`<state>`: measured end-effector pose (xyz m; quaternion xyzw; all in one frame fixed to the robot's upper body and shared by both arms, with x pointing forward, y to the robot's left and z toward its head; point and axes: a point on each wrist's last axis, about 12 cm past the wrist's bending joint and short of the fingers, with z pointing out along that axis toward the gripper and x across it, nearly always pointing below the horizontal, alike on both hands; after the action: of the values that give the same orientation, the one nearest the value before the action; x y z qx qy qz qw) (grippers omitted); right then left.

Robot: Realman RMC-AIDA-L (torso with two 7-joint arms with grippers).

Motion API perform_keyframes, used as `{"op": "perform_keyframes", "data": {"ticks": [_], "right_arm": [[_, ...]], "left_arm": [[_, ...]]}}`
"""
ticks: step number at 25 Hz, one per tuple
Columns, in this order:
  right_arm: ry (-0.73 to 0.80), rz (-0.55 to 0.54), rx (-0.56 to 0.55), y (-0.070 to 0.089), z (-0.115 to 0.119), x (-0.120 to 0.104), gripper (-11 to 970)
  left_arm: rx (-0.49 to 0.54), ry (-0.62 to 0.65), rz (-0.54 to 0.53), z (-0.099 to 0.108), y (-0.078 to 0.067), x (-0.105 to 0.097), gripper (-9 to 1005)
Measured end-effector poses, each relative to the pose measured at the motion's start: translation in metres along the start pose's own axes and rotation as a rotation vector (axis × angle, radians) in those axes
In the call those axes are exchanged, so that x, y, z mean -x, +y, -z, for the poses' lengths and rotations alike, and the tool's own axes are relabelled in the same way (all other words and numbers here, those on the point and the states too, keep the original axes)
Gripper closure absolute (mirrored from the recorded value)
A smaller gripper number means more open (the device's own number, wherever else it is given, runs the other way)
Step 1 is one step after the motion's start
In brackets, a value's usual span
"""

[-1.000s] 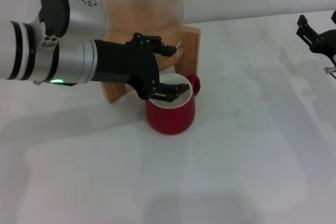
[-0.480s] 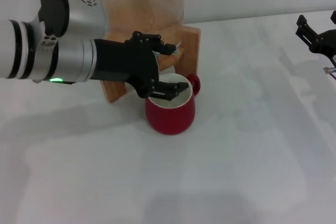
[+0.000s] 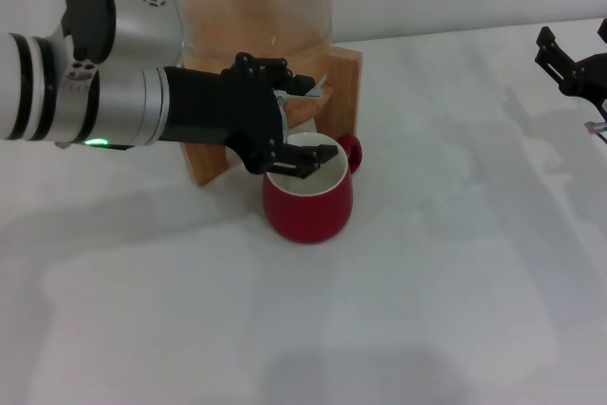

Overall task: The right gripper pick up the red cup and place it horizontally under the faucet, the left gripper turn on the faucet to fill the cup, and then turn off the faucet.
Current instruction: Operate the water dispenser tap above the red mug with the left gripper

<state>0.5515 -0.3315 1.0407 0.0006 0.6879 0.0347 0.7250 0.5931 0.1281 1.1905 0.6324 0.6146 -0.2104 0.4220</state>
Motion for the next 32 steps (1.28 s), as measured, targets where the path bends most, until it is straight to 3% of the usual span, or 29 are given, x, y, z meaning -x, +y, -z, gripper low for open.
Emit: {"op": "perform_keyframes", "data": {"ticks": [17, 32], "right_arm": [[-0.004, -0.001, -0.001, -0.0002, 0.0, 0.0005, 86], [-0.005, -0.002, -0.004, -0.0007, 0.0, 0.0007, 85]], "left_arm": [[-0.027, 0.005, 0.008, -0.0027, -0.0036, -0.0021, 183], [-0.038, 0.011, -0.007, -0.0088, 0.0027, 0.0021, 183]]}}
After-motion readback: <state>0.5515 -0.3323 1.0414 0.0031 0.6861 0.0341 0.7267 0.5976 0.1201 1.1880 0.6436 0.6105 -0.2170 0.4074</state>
